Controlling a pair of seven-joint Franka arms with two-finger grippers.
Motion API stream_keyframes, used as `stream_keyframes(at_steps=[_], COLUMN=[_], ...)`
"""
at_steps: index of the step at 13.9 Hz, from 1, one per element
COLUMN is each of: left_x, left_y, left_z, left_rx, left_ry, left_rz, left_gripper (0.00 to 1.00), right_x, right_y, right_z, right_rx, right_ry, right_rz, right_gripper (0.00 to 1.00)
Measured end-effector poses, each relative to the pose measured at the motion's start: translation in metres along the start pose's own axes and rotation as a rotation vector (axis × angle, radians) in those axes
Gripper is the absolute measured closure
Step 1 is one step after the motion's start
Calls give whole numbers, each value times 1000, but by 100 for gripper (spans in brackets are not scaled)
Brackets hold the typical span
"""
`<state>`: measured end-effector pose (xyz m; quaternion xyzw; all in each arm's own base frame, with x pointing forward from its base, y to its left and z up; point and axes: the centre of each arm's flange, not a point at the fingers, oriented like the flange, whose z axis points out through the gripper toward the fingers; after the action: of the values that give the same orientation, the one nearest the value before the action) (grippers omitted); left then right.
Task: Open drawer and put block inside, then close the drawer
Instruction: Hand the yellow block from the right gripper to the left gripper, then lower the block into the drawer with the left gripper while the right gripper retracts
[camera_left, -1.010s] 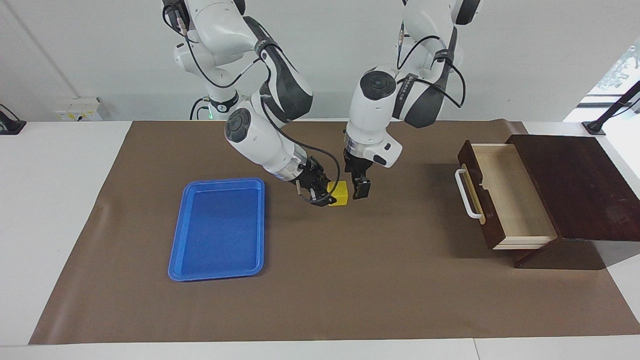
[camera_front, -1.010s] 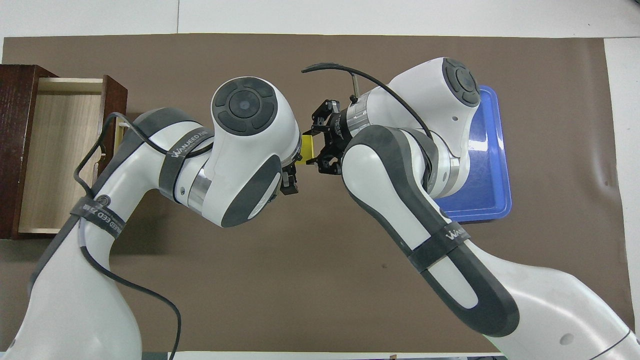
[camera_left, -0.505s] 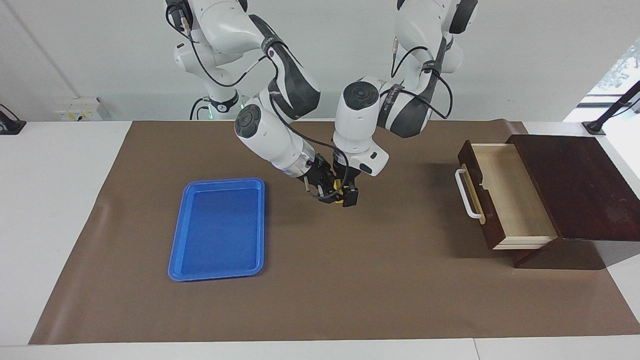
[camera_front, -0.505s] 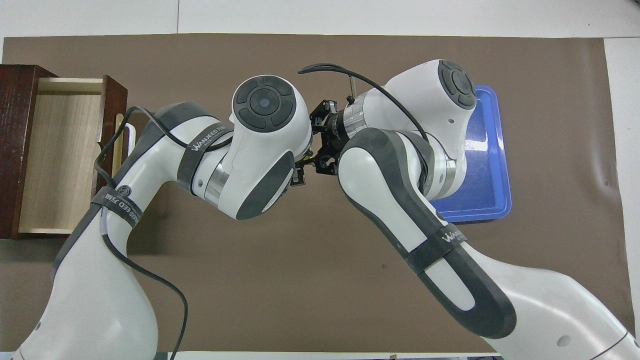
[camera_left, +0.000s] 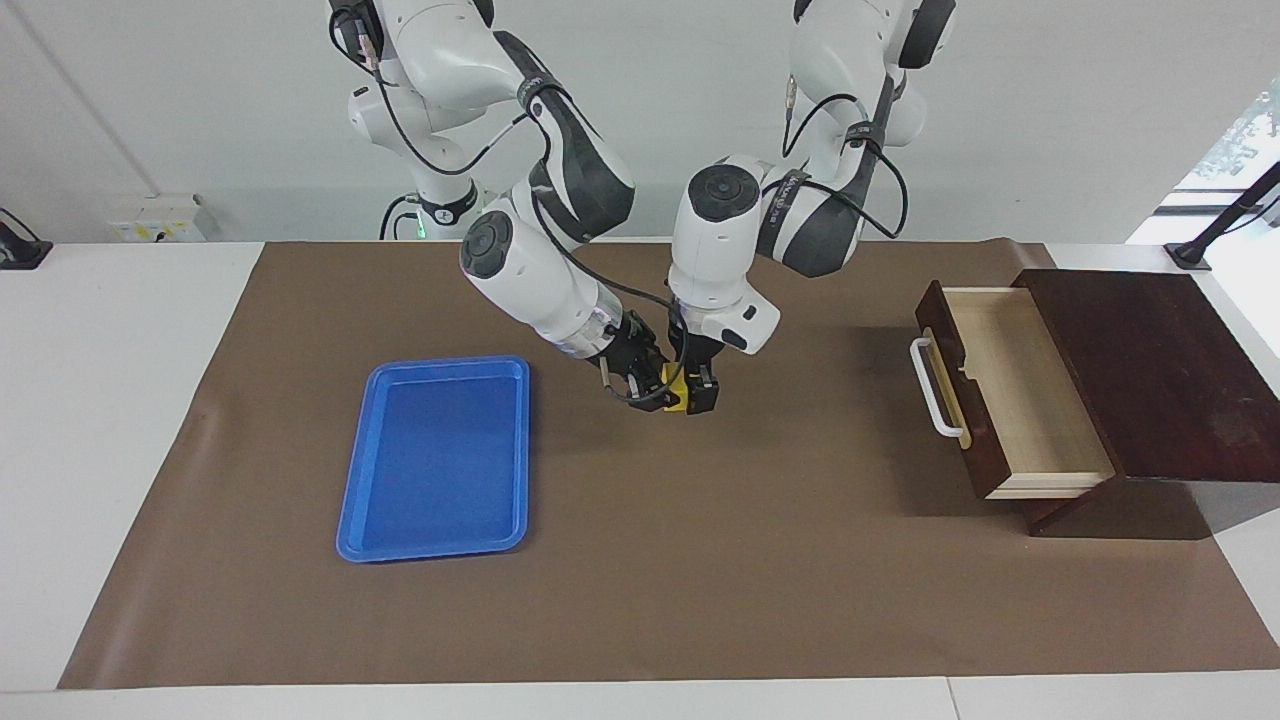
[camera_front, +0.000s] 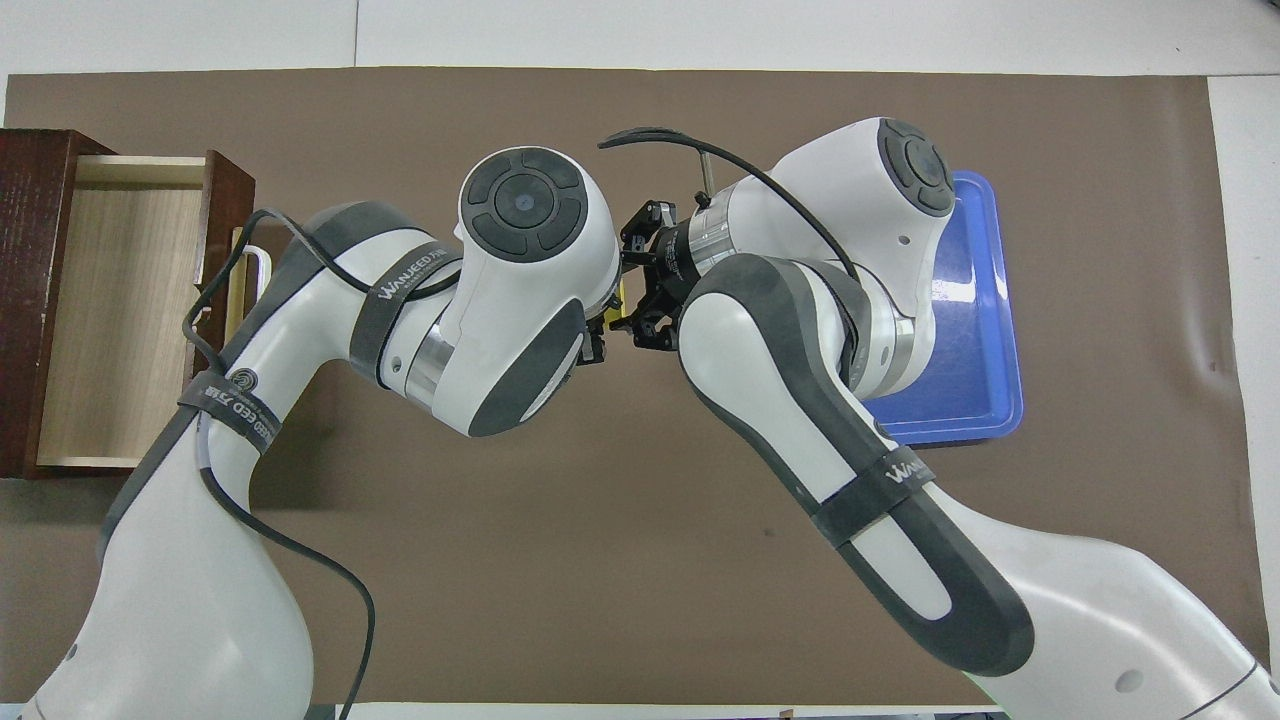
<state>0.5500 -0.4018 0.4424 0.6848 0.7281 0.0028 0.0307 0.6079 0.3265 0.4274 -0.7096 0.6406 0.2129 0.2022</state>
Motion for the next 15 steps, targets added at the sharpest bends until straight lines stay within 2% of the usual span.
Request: stream_keyframes(at_steps=[4,5,7,8,9,11,15], left_x=[0,2,18,36,60,119,262], left_y=[1,3,13,21,28,44,61], left_z=[-2,-3,-9,-18,-31,-67,-149], left_rx=[-4,-5,2,18,47,88,84], left_ry=[-2,-1,12,29,53,58,37], left_rz=[2,-4,-21,-11,17,90,155], left_gripper=[44,44,44,44,44,44,44], right_x=[-1,-1,2,6,10,16,44], right_y=[-1,-2,-7,-10,-12,-15,-24], right_z=[-2,-4,-12,-18,-23,-33,-68], right_rx=[4,11,28,37,45,58,78], right_ry=[-1,-2,-4,-5,-6,-8,-5], right_rz=[1,18,45,53,60,69,80], right_gripper=[45,40,19,6,0,0,0])
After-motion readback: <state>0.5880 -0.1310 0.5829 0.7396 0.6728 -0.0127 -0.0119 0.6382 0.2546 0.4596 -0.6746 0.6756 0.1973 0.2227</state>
